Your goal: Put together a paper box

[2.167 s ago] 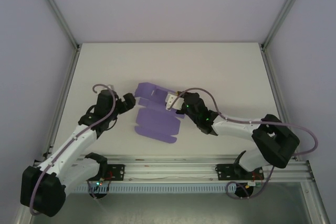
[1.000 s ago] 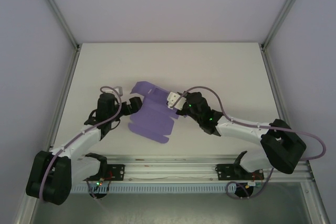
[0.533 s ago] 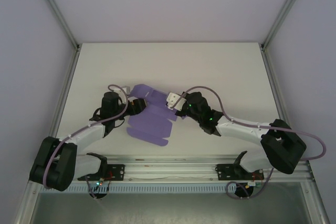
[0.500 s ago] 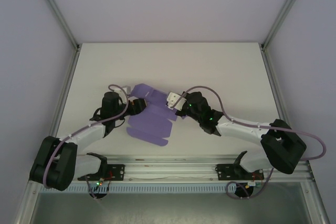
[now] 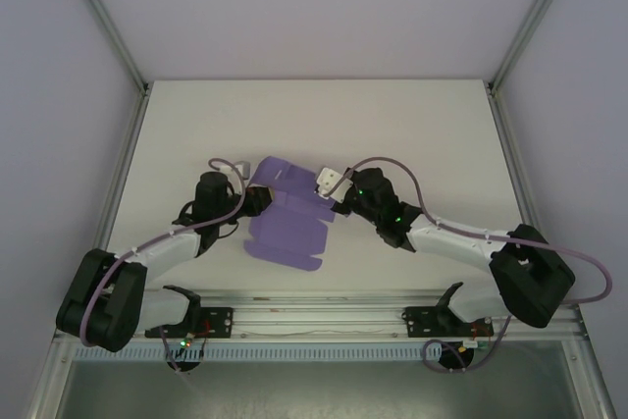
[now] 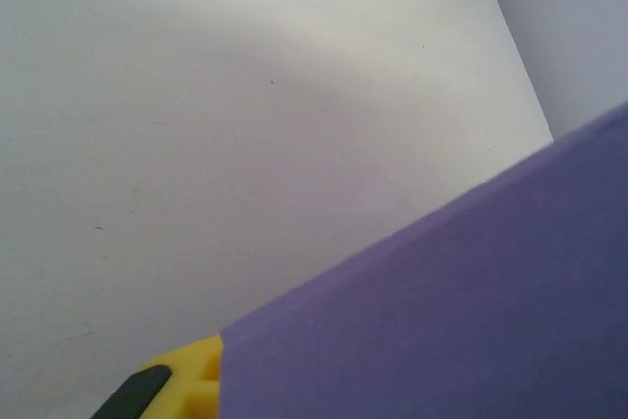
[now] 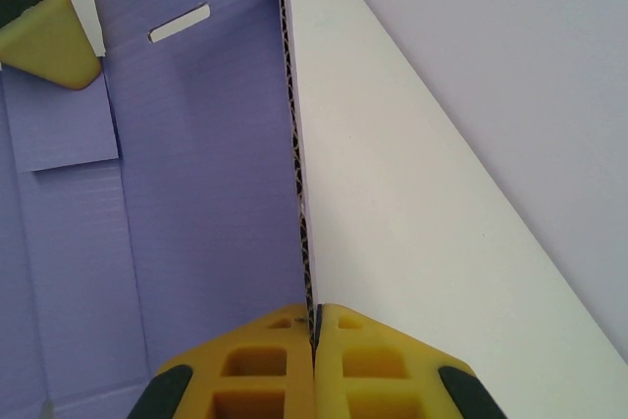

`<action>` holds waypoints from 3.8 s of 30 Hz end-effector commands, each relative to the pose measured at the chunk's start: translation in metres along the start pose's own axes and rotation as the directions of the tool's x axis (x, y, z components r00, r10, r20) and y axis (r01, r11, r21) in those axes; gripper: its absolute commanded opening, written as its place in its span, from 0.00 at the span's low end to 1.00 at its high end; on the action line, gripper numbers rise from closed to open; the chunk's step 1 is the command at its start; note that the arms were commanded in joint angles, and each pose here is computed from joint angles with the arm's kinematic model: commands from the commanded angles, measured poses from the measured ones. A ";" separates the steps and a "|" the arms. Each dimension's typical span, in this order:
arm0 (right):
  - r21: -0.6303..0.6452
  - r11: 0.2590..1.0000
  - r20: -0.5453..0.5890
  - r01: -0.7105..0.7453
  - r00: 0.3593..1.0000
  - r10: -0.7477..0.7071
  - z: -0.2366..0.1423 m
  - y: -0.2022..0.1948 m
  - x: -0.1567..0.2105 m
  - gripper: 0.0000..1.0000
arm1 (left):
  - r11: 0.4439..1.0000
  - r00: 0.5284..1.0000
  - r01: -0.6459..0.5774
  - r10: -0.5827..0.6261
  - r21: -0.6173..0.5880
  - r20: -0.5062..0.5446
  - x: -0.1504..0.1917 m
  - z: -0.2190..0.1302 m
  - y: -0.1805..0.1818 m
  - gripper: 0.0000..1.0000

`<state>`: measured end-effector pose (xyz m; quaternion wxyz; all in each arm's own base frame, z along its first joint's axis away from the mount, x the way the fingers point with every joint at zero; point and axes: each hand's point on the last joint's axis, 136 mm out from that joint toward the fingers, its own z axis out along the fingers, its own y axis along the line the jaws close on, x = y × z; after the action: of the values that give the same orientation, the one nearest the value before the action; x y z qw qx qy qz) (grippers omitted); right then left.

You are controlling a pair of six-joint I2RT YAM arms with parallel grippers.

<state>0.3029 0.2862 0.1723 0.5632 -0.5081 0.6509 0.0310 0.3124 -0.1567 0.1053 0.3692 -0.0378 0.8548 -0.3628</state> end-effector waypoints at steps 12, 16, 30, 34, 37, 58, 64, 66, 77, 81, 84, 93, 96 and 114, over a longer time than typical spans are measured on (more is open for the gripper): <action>0.000 0.978 -0.104 0.208 0.973 -0.207 0.002 0.009 0.000 0.00 | 0.985 0.992 0.116 -0.122 -0.126 -0.037 -0.003 0.030 0.014 0.12; 0.038 0.950 -0.190 0.311 0.935 -0.299 0.005 0.004 0.013 0.00 | 0.974 0.983 0.154 -0.168 -0.167 -0.075 0.002 0.045 0.022 0.13; 0.084 0.795 -0.381 0.601 0.757 -0.532 0.008 -0.025 0.021 0.00 | 0.959 0.982 0.121 -0.153 -0.256 -0.108 0.006 0.047 0.028 0.64; 0.078 0.741 -0.414 0.667 0.698 -0.584 0.013 -0.028 0.025 0.00 | 0.947 0.991 0.087 -0.114 -0.309 -0.071 0.000 0.023 0.029 0.91; 0.087 0.717 -0.397 0.692 0.684 -0.612 0.021 -0.023 0.028 0.00 | 0.929 0.998 0.044 -0.059 -0.369 -0.030 -0.012 0.002 0.031 1.00; 0.175 0.616 -0.332 0.768 0.635 -0.698 0.039 -0.008 0.029 0.00 | 0.906 0.998 0.027 -0.045 -0.423 -0.032 -0.097 0.027 0.075 1.00; 0.161 0.655 -0.332 0.738 0.666 -0.668 0.035 -0.010 0.028 0.00 | 0.953 0.988 0.016 -0.062 -0.303 -0.143 -0.066 0.048 0.060 0.84; 0.153 0.668 -0.335 0.728 0.675 -0.658 0.034 -0.010 0.028 0.00 | 0.963 0.985 -0.002 -0.045 -0.269 -0.168 -0.054 0.050 0.049 0.77; 0.128 0.701 -0.358 0.701 0.692 -0.626 0.031 -0.010 0.036 0.00 | 0.986 0.975 -0.056 0.021 -0.155 -0.223 -0.011 0.050 0.006 0.56; 0.139 0.700 -0.358 0.700 0.695 -0.624 0.029 -0.011 0.036 0.00 | 0.971 0.967 -0.145 0.098 -0.191 -0.236 0.004 0.048 0.017 0.54; 0.121 0.701 -0.359 0.703 0.689 -0.629 0.028 -0.009 0.038 0.00 | 0.964 0.957 -0.231 0.201 -0.133 -0.210 0.015 0.049 0.010 0.53; 0.057 0.713 -0.354 0.699 0.682 -0.640 0.030 0.001 0.041 0.00 | 0.934 0.940 -0.340 0.338 -0.107 -0.039 -0.020 0.051 -0.009 0.45; 0.046 0.709 -0.350 0.704 0.676 -0.648 0.032 0.005 0.040 0.00 | 0.918 0.922 -0.386 0.386 -0.089 -0.019 -0.024 0.054 -0.016 0.46; -0.033 0.773 -0.332 0.634 0.722 -0.607 0.033 0.023 0.049 0.00 | 0.909 0.918 -0.391 0.397 -0.145 0.019 -0.034 0.086 -0.016 0.51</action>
<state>0.3331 0.2773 0.1249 0.4626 -0.6418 0.5278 -0.3091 0.3612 -0.2045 0.0703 0.3999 0.1196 0.8795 -0.2286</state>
